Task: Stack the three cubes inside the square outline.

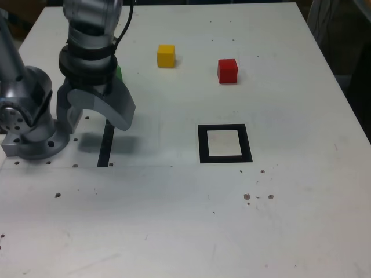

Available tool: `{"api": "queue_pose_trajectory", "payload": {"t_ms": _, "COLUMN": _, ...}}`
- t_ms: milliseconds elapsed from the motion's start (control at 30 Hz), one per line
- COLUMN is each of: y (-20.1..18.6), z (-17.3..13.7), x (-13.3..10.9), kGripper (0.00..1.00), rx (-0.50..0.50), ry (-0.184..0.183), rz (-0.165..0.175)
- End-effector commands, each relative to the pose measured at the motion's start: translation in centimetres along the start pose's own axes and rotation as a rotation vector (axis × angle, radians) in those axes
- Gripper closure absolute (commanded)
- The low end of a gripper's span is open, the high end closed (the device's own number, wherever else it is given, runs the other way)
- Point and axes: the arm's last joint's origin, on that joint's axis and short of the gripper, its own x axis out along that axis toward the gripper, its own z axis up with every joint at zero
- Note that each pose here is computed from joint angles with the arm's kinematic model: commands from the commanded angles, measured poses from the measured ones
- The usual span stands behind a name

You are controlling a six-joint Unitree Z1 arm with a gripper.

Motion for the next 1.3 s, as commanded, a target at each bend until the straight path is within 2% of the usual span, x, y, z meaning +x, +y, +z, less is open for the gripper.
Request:
{"api": "queue_pose_trajectory", "payload": {"t_ms": 0, "y": 0.0, "z": 0.1, "x": 0.0, "kGripper": 0.0, "rx": 0.0, "ry": 0.005, "rz": 0.002}}
{"api": "queue_pose_trajectory", "payload": {"t_ms": 533, "y": 0.0, "z": 0.2, "x": -0.1, "kGripper": 0.0, "rx": -0.002, "ry": 0.008, "rz": 0.001}}
{"api": "queue_pose_trajectory", "payload": {"t_ms": 667, "y": 0.6, "z": 0.4, "x": -0.6, "kGripper": 0.0, "rx": -0.039, "ry": 0.004, "rz": -0.006}}
{"api": "queue_pose_trajectory", "payload": {"t_ms": 767, "y": 1.1, "z": 0.8, "x": -1.5, "kGripper": 0.01, "rx": -0.067, "ry": 0.017, "rz": -0.005}}
{"api": "queue_pose_trajectory", "payload": {"t_ms": 833, "y": 1.3, "z": 1.5, "x": -2.4, "kGripper": 0.01, "rx": -0.072, "ry": 0.036, "rz": 0.01}}
{"api": "queue_pose_trajectory", "payload": {"t_ms": 933, "y": 1.7, "z": 3.1, "x": -4.3, "kGripper": 0.01, "rx": -0.061, "ry": 0.043, "rz": 0.058}}
{"api": "queue_pose_trajectory", "payload": {"t_ms": 1100, "y": 2.6, "z": 6.3, "x": -8.1, "kGripper": 0.01, "rx": -0.018, "ry": -0.023, "rz": 0.144}}
{"api": "queue_pose_trajectory", "payload": {"t_ms": 1267, "y": 4.0, "z": 10.0, "x": -10.0, "kGripper": 0.01, "rx": 0.01, "ry": -0.053, "rz": 0.168}}
